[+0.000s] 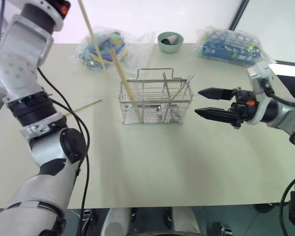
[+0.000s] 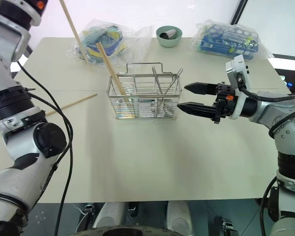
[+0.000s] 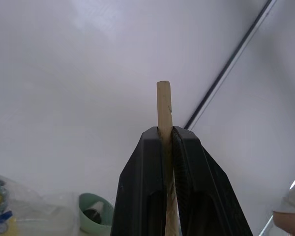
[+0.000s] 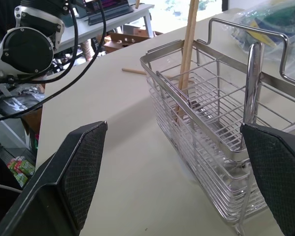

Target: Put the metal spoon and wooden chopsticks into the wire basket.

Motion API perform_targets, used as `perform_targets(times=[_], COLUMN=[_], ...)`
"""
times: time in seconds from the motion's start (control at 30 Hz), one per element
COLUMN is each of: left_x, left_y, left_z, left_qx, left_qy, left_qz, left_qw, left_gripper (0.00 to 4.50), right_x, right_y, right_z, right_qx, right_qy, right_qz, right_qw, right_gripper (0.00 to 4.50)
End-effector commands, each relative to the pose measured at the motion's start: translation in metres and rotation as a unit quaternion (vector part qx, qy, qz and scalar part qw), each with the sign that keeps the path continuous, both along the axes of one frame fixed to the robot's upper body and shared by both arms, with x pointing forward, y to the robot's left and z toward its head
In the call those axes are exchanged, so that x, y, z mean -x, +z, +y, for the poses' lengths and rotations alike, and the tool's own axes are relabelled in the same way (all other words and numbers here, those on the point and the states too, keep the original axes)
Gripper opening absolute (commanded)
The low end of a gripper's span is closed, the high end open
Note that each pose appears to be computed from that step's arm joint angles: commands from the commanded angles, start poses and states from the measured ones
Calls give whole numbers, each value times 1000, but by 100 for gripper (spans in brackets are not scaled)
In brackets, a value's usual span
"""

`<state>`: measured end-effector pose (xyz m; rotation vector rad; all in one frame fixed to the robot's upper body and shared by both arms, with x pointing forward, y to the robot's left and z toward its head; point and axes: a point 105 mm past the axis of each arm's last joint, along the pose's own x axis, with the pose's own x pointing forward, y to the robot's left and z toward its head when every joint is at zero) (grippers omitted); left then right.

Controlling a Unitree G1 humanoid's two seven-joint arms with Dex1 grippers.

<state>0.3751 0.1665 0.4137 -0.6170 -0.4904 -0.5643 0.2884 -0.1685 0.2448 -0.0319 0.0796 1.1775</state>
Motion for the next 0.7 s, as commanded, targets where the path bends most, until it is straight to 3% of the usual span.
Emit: perform_targets(times=[0.03,0.3,0.6,0.63,0.7], left_x=[13,18,19,19,20], left_y=[10,-19,-44,-46,-45], left_z=[-26,-81,-85,-87,-87], left_qx=[-43,-142,-183,-184,-177], left_qy=[14,69,119,116,119], left_qz=[-53,-108,-130,-129,-130], left_qw=[998,982,967,967,968], left_gripper=[11,11,11,64,116], right_x=[4,3,1,1,0], right_y=[15,18,19,20,21], right_z=[-3,-5,-7,-6,-6], right_qx=[-15,-23,-31,-33,-35], right_qy=[-4,-14,-21,-21,-19], right_qz=[-29,-31,-31,-32,-31], right_qw=[999,999,999,999,999], right_gripper=[447,447,447,447,447])
